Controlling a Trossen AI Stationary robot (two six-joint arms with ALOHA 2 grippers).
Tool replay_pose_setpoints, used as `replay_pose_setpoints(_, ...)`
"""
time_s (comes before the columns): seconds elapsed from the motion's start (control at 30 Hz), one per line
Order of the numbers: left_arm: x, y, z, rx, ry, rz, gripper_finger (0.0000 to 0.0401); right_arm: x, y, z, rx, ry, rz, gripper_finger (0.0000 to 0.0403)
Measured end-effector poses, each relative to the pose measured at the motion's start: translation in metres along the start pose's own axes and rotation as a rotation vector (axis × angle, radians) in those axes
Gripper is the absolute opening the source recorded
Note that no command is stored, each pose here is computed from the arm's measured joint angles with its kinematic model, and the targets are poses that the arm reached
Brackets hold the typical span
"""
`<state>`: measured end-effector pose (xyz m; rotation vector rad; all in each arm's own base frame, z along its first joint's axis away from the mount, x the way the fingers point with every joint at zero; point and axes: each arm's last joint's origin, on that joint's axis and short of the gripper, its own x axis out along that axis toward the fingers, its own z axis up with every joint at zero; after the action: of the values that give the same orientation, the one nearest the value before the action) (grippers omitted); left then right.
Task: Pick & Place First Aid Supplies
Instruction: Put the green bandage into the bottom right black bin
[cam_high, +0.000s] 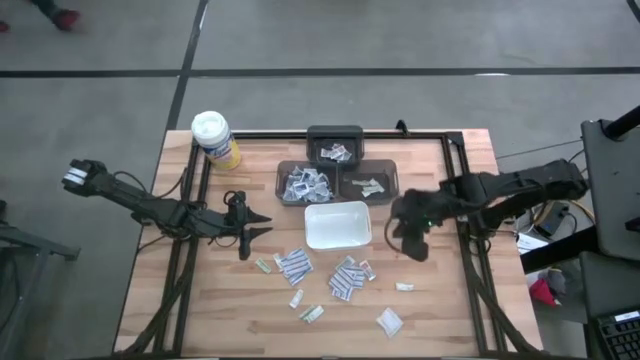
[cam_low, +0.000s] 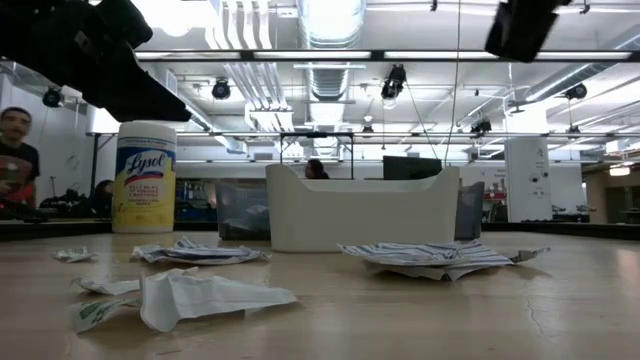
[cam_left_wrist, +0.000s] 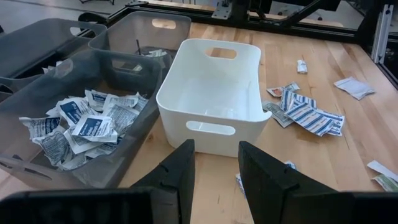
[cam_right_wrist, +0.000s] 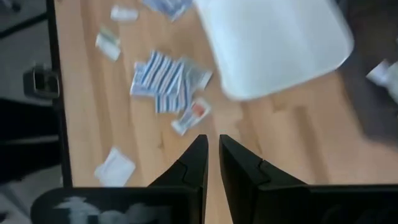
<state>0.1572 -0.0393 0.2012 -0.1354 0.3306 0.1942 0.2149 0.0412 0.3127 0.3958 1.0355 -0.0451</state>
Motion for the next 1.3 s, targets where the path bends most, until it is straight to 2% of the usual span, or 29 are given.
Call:
replay_pose_setpoints(0.43,0.000,0.000,0.000,0.000,0.000,0.000,0.0117,0.043,0.004,-0.046,-0.013,0.167,-0.009,0.0038)
replay_pose_setpoints(0.7,0.000,0.000,0.000,0.001,0.000,0.000,0.0117,0.065,0.005,-0.069,-0.009,0.261,0.086,0.0038)
replay_pose_setpoints(0.93,0.000,0.000,0.000,0.002,0.000,0.000,0.0117,0.076,0.005,-0.085,0.128,0.320,0.082,0.0038)
replay_pose_setpoints(1.3,0.000,0.000,0.000,0.002,0.000,0.000,0.0117,0.076,0.010,-0.089,0.406,0.392,0.099,0.0038)
